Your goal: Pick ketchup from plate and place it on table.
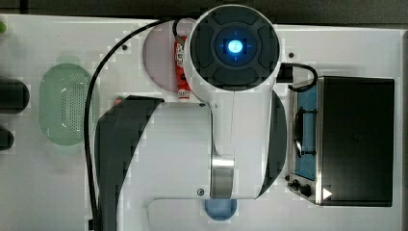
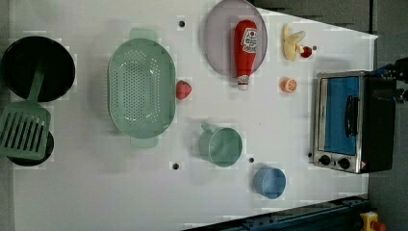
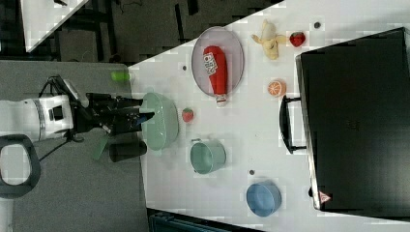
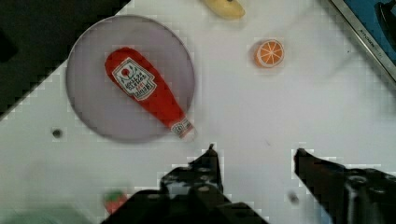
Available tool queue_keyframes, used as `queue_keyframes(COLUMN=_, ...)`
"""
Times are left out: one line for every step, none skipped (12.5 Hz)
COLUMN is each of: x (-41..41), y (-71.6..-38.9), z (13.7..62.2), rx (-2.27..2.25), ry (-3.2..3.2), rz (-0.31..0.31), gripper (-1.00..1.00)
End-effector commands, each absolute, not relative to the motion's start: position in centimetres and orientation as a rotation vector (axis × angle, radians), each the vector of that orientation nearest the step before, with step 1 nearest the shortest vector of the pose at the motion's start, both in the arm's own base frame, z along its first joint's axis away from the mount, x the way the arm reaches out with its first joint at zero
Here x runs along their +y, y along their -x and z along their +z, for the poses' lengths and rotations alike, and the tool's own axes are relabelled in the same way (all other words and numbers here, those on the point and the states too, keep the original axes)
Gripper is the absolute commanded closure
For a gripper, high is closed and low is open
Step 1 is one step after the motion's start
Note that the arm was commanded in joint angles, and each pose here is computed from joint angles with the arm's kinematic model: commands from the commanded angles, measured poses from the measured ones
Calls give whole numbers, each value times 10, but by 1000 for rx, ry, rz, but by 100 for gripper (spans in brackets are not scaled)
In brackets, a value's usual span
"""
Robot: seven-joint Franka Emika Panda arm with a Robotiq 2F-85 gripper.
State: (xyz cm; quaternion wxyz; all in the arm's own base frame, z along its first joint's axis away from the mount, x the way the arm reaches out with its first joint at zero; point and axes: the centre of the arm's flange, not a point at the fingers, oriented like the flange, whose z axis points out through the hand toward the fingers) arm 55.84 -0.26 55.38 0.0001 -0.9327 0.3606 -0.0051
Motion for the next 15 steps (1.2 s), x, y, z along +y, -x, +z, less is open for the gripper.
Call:
queue_keyframes(x=-26, y=-485, z=617, rx=1308, ry=2872, rz=54, gripper=-60)
queue_keyframes(x=-24, y=-486, z=614, rx=1303, ry=2876, rz=58, gripper=-82)
queue_keyframes(x=-22, y=-488, z=610, rx=1295, ry=2883, rz=69, gripper=-99)
queue_keyframes(x=-18, y=-491, z=604, rx=1279, ry=2893, rz=82, gripper=-100)
queue_keyframes(x=-13, y=-496, z=597, rx=1265, ry=2903, rz=96, gripper=-100)
queue_keyframes(x=-7, y=-502, z=587, rx=1249, ry=2915, rz=113, gripper=-100)
queue_keyframes(x=0, y=-509, z=575, rx=1230, ry=2929, rz=143, gripper=-100)
queue_keyframes(x=6, y=-517, z=561, rx=1195, ry=2947, rz=168, gripper=-100)
queue_keyframes(x=13, y=-525, z=546, rx=1146, ry=2969, rz=200, gripper=-100)
queue_keyframes(x=19, y=-535, z=530, rx=1085, ry=2989, rz=215, gripper=-100)
queue_keyframes(x=23, y=-546, z=514, rx=1025, ry=3004, rz=215, gripper=-100)
queue_keyframes(x=27, y=-557, z=497, rx=959, ry=3017, rz=212, gripper=-100)
queue_keyframes(x=30, y=-567, z=478, rx=888, ry=3030, rz=213, gripper=-100)
queue_keyframes(x=34, y=-576, z=458, rx=811, ry=3045, rz=225, gripper=-100)
queue_keyframes(x=37, y=-584, z=438, rx=717, ry=3060, rz=242, gripper=-100)
